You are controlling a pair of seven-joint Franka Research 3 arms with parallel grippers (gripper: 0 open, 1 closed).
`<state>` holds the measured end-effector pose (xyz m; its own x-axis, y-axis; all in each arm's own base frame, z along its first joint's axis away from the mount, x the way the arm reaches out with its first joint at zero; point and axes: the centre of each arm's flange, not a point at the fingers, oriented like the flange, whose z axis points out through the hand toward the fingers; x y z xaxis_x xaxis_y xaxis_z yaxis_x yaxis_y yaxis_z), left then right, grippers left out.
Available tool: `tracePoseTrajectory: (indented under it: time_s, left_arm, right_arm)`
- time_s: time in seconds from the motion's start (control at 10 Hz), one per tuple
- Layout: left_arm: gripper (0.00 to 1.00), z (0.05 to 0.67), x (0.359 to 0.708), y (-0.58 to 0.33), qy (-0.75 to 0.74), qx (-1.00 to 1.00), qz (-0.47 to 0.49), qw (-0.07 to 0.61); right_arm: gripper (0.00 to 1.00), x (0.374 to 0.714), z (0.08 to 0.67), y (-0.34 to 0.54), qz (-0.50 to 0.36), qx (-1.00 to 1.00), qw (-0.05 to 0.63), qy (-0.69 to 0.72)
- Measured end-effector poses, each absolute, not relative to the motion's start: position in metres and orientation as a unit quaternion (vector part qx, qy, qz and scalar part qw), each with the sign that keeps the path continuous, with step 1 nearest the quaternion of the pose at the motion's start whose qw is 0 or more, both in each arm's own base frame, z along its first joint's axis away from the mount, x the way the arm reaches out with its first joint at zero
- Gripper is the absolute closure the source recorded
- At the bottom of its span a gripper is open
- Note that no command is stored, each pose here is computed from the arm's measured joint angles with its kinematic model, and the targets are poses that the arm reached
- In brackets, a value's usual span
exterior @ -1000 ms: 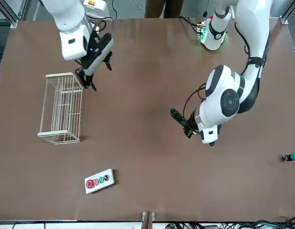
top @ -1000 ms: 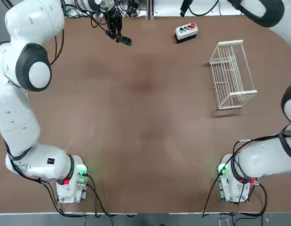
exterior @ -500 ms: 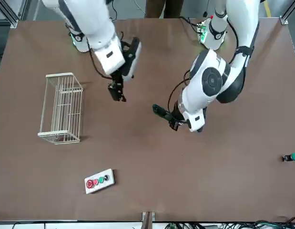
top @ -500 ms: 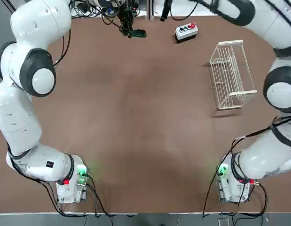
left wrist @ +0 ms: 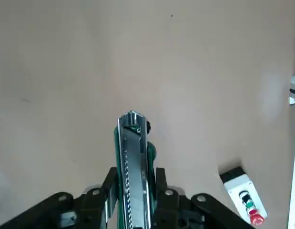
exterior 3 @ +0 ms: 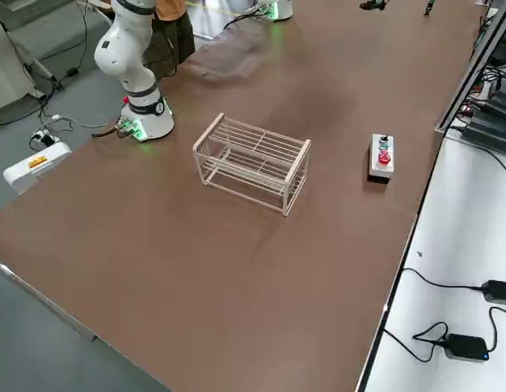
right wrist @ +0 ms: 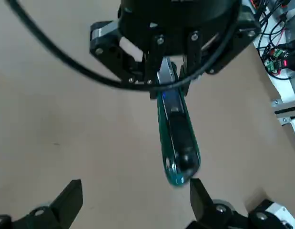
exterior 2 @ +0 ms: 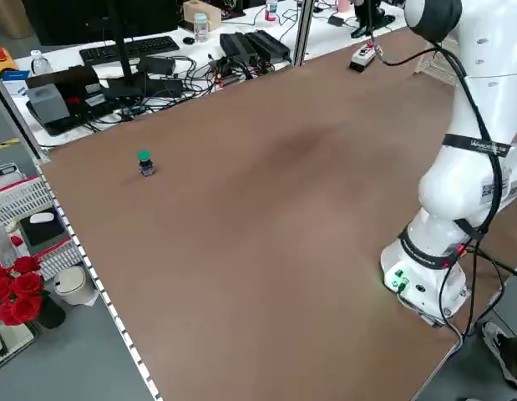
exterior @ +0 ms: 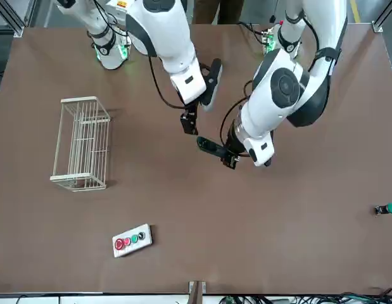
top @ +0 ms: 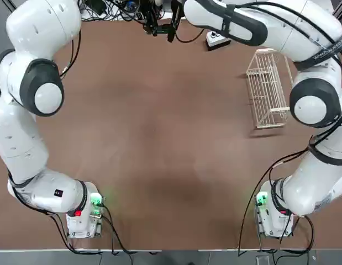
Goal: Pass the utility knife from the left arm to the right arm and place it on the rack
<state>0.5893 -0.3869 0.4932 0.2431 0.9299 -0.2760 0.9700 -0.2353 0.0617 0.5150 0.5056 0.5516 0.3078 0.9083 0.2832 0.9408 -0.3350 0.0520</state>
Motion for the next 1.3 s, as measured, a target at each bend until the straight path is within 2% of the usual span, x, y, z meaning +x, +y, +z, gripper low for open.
tracePoseTrajectory:
  time_s: [0.5, 1.3]
  left_arm:
    - [0.65, 0.495, 0.571, -0.405, 0.601, 0.786, -0.106, 0.095]
    - [0.65, 0.515, 0.567, -0.4, 0.604, 0.784, -0.098, 0.102]
  right_arm:
    - [0.0, 0.537, 0.545, 0.498, -0.14, -0.813, 0.06, -0.562]
    - [0.01, 0.539, 0.532, 0.501, -0.133, -0.82, 0.057, -0.554]
